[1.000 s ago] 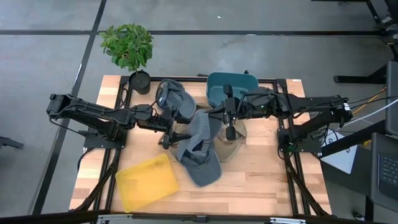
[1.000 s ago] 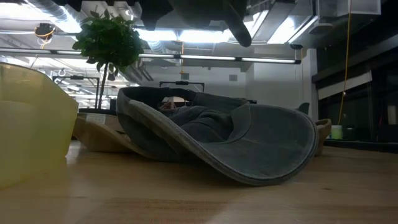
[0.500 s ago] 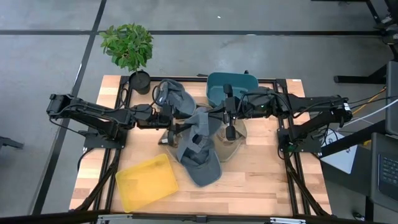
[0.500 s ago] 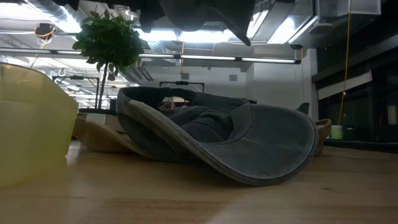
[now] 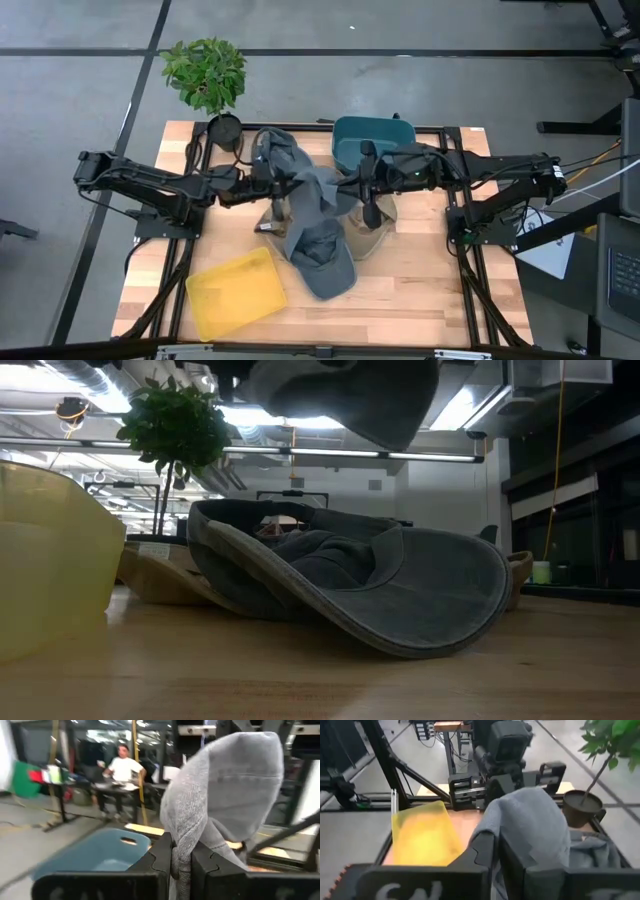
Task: Pick & Place hat
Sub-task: Put the right gray cap into the blue bin
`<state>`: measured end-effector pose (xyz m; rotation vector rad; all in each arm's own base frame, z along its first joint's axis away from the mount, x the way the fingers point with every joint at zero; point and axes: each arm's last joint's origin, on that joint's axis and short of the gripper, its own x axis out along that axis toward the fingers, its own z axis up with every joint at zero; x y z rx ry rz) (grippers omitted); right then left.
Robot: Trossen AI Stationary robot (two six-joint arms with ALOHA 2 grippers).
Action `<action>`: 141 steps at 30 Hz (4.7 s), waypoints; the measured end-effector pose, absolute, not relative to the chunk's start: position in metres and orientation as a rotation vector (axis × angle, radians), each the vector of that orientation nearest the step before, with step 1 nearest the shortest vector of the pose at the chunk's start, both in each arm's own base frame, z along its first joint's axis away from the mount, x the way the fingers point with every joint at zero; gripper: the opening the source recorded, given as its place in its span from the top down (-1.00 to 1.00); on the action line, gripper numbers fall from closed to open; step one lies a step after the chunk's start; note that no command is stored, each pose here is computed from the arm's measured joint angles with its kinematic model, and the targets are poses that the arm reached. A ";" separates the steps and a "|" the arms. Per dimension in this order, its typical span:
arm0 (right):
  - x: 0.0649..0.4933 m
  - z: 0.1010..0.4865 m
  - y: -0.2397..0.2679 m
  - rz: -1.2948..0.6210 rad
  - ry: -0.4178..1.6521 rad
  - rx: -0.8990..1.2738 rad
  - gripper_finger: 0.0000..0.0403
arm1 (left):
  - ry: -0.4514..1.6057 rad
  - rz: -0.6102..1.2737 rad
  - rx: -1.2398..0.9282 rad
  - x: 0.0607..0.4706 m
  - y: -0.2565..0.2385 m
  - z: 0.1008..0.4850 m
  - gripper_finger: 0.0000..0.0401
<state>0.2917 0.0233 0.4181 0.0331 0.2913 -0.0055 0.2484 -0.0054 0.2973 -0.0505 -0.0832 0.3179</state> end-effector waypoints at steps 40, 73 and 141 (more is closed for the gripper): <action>0.372 0.360 0.014 0.168 0.344 0.356 -0.40 | -0.116 0.015 0.257 0.226 -0.013 0.316 0.89; 0.377 0.347 0.013 0.150 0.406 0.304 0.91 | -0.060 0.024 0.044 0.216 -0.012 0.316 0.70; 0.202 0.402 -0.045 -0.416 0.549 -0.360 0.92 | -0.127 0.184 -0.317 0.190 -0.005 0.330 0.16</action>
